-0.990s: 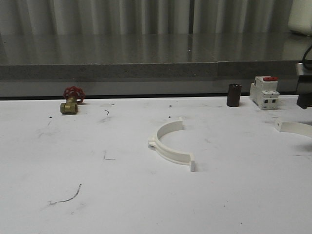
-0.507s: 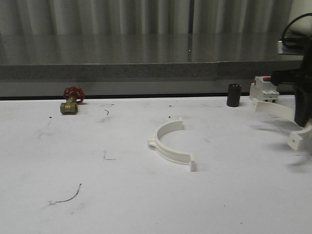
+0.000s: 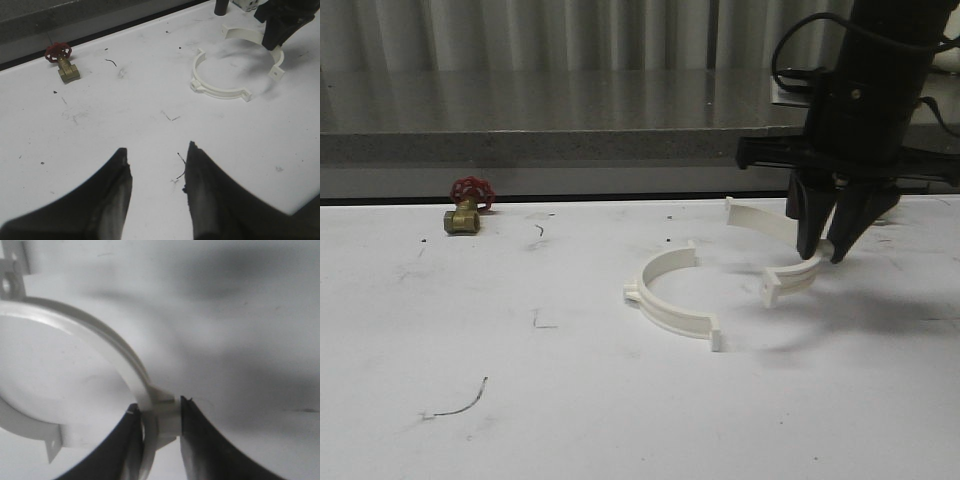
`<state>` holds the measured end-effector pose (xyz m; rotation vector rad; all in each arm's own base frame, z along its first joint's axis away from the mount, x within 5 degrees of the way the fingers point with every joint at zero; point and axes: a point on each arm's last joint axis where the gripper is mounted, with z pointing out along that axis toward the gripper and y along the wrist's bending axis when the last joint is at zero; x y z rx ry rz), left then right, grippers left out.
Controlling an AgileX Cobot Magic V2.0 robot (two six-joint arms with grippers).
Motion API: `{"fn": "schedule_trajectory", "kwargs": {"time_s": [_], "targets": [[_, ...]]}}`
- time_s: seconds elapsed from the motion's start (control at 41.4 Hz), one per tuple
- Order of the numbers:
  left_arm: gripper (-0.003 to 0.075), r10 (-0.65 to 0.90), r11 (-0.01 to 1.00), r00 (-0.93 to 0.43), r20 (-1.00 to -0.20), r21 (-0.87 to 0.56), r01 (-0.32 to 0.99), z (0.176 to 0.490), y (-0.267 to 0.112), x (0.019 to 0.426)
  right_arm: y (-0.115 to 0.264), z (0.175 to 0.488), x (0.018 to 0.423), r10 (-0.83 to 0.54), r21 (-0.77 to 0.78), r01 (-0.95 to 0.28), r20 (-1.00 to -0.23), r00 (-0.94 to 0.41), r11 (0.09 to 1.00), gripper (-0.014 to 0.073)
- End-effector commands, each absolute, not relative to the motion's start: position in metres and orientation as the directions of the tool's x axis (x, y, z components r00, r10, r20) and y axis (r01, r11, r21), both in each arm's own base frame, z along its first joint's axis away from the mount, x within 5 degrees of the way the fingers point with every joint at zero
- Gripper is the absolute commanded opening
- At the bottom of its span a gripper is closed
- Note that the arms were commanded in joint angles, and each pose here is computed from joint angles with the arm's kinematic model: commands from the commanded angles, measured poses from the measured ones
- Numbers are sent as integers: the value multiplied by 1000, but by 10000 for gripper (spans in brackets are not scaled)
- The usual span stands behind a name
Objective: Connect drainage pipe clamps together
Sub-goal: 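Carry the clamp half toward the placed half, aligning the open ends, then press the held half's tabs against the placed half's tabs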
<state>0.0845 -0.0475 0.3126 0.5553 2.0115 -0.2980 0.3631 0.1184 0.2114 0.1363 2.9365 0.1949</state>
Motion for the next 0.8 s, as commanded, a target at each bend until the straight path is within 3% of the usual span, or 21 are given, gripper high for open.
{"fn": "schedule_trajectory", "kwargs": {"time_s": [0.0,0.241,0.773], "targets": [[262,205,867,-328,-922,15,498,328,-49,87,121,239,365,133,165,87,-289,-948,982,187],[262,205,867,-328,-922,15,498,328,-49,87,128,235,368,118,162,69,-314,-942,984,187],[262,205,867,-328,-922,15,498,328,-49,87,137,210,381,111,145,72,-276,-955,987,187]]}}
